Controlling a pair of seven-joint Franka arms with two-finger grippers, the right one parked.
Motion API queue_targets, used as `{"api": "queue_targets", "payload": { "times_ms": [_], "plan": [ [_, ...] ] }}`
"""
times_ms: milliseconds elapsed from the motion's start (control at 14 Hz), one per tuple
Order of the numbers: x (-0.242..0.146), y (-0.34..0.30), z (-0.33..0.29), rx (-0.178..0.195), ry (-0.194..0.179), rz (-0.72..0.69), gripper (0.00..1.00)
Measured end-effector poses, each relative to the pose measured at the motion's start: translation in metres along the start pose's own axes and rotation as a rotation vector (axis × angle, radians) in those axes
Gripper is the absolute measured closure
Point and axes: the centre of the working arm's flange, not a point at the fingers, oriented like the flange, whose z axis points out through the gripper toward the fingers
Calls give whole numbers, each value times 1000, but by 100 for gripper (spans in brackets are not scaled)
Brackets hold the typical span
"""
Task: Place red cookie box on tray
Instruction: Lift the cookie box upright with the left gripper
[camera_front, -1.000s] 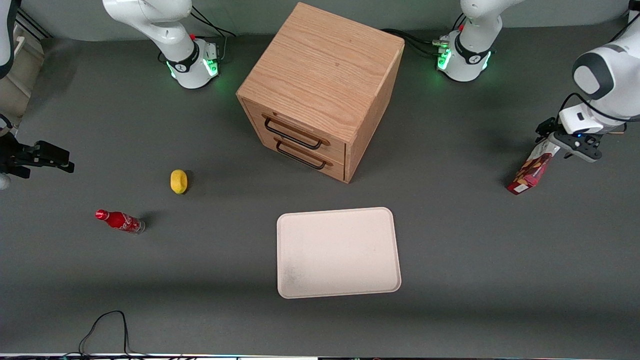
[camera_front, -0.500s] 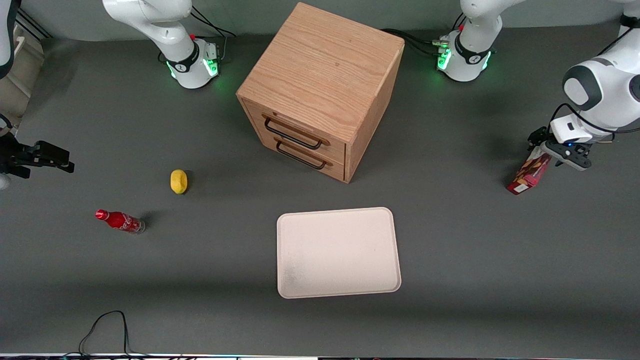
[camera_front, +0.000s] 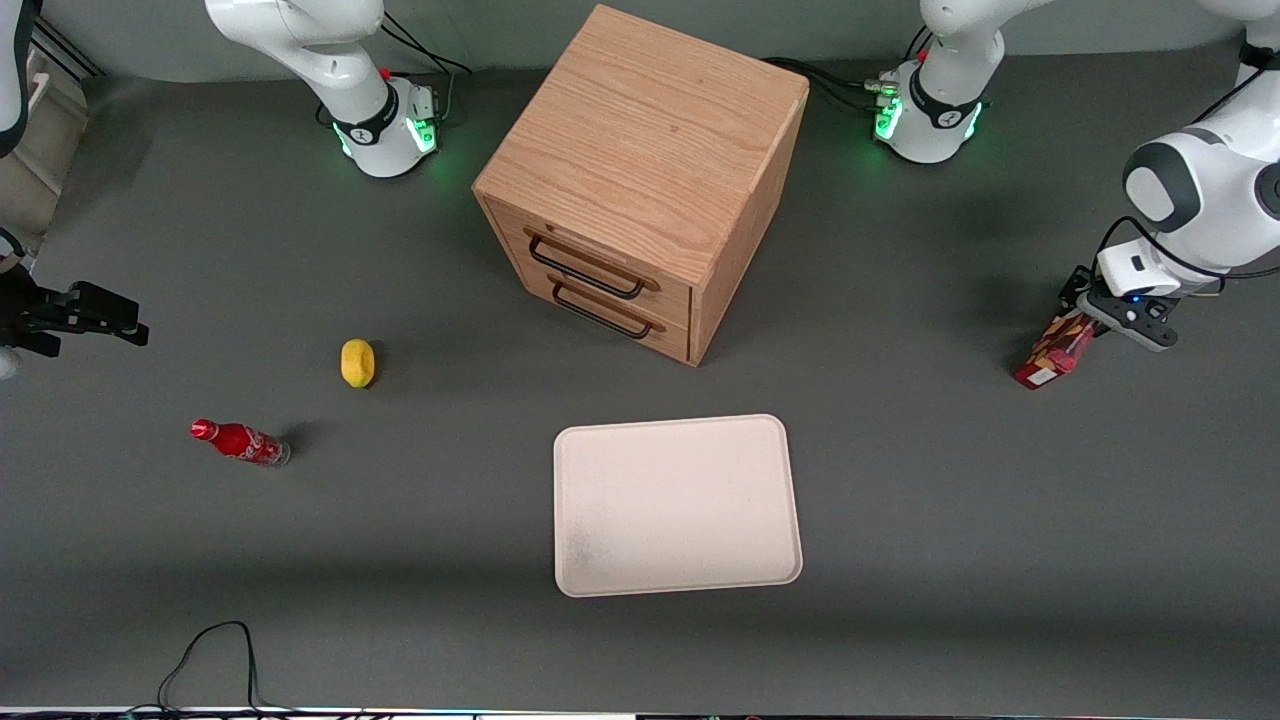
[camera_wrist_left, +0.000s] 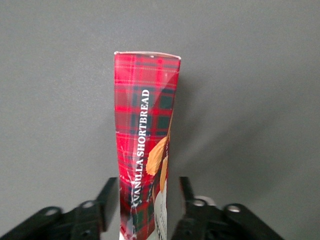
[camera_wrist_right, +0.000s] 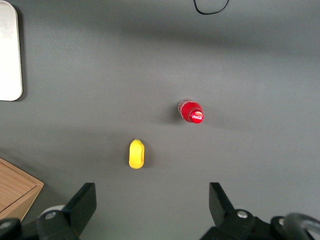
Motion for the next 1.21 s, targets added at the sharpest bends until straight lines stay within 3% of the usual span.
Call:
{"api": "queue_targets", "payload": {
  "times_ms": [357,571,857,1071,1214],
  "plan": [
    [-1,-3,-2,2,2,-7,97],
    [5,-11,-24,-24,-11,-20,97],
    [16,-23,-129,-70,-39,-35,97],
    [18,-21,-223,-84,-53,-45,97],
    [18,-21,-285,-66,-70,-61,97]
  ]
}}
